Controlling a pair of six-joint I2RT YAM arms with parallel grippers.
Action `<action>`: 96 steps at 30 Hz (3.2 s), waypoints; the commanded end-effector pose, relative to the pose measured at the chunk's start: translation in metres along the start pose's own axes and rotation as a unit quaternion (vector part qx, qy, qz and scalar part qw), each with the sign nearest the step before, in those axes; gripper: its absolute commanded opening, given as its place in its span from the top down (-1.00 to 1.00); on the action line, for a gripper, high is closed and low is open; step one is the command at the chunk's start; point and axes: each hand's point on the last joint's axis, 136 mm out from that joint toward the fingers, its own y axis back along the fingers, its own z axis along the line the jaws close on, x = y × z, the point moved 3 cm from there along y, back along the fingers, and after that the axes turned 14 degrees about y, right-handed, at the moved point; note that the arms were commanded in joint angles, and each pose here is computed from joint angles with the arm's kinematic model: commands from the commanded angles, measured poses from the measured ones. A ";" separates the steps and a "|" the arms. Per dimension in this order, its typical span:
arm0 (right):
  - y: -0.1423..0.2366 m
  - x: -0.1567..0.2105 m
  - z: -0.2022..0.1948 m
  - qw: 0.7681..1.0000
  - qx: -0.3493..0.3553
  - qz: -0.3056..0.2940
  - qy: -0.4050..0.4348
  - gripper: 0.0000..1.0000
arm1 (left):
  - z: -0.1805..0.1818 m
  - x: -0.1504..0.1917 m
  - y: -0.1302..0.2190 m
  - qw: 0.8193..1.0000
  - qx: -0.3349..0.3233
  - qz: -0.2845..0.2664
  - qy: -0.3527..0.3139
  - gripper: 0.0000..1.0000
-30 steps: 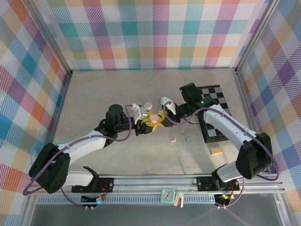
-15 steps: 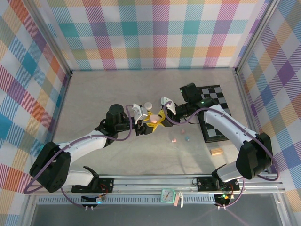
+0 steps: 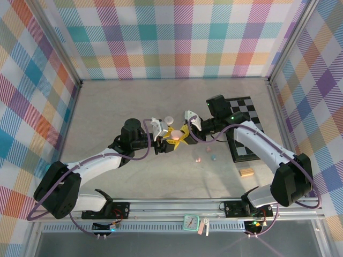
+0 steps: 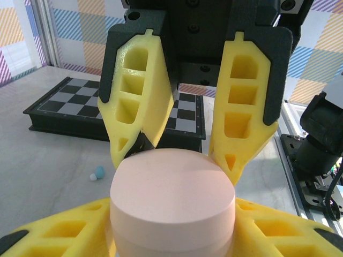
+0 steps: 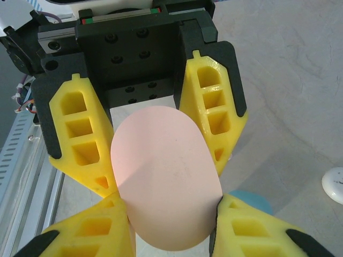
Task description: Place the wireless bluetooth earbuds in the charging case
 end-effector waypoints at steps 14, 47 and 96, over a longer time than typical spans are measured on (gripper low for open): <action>0.004 -0.002 0.002 1.000 0.012 -0.012 0.011 0.10 | -0.014 -0.018 -0.002 0.999 0.035 -0.016 -0.017 0.41; 0.047 -0.021 -0.040 0.985 0.162 -0.051 -0.008 -0.54 | -0.019 -0.014 0.001 0.997 0.048 -0.026 -0.046 0.40; 0.089 -0.029 -0.016 0.961 0.233 -0.090 -0.115 -0.98 | -0.013 -0.021 0.002 0.997 0.034 -0.061 -0.045 0.39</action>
